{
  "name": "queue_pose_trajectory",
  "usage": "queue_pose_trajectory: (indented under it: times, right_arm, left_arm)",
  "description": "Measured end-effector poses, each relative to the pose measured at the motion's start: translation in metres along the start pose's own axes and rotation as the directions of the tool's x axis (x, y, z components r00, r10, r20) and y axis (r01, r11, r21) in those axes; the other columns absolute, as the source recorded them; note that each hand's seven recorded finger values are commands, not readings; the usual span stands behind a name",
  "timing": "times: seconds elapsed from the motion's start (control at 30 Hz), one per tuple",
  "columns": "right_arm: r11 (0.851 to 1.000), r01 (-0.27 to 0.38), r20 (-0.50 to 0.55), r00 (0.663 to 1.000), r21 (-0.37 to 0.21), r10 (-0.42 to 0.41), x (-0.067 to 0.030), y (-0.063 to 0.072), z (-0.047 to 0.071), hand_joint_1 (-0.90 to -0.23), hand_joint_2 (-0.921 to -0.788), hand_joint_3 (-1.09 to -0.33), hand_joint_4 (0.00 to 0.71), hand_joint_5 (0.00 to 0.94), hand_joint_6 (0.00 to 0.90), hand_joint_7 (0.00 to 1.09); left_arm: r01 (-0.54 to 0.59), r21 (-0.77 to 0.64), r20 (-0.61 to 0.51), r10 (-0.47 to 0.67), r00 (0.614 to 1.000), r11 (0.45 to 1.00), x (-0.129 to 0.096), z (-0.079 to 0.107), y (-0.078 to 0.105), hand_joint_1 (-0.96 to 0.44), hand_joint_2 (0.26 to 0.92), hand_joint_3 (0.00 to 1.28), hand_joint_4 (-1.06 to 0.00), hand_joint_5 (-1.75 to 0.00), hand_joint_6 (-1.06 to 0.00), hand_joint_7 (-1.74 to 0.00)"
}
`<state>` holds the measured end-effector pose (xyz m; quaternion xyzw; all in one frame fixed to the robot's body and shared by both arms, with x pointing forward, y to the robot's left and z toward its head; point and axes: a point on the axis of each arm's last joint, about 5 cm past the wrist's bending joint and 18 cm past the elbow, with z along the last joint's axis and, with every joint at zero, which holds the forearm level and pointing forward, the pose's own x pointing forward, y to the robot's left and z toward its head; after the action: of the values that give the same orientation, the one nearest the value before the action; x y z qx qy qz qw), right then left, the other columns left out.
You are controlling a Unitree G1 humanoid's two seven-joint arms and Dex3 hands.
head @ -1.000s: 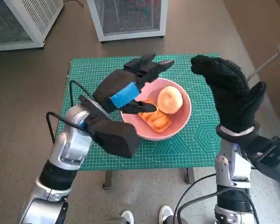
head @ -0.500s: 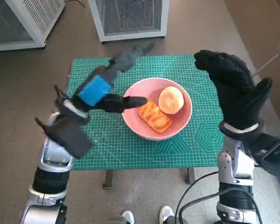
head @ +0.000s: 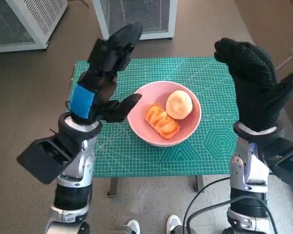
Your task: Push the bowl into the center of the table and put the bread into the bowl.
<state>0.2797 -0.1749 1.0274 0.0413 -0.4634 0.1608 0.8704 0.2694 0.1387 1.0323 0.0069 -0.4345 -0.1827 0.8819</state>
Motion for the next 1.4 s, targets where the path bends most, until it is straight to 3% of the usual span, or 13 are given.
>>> queue_pose_trajectory:
  times: [0.57, 1.4]
  right_arm:
    - [1.0, -0.02, 0.013, 1.0, -0.021, 0.02, 0.0068, -0.003, 0.007, -0.392, -0.921, -0.447, 0.434, 0.035, 0.221, 0.62]
    - [0.998, -0.051, 0.0, 0.999, -0.021, 0.051, 0.0115, 0.003, 0.009, -0.419, -0.921, -0.451, 0.437, 0.022, 0.19, 0.61]
  left_arm:
    - [-0.005, 0.055, 0.078, 0.0, 0.997, 0.998, -0.005, 0.004, 0.003, -0.66, 0.921, 0.49, -0.18, -0.02, 0.0, -0.61]
    - [-0.029, 0.091, 0.068, 0.023, 0.997, 0.995, -0.008, 0.004, 0.004, -0.66, 0.921, 0.49, -0.17, -0.01, 0.0, -0.56]
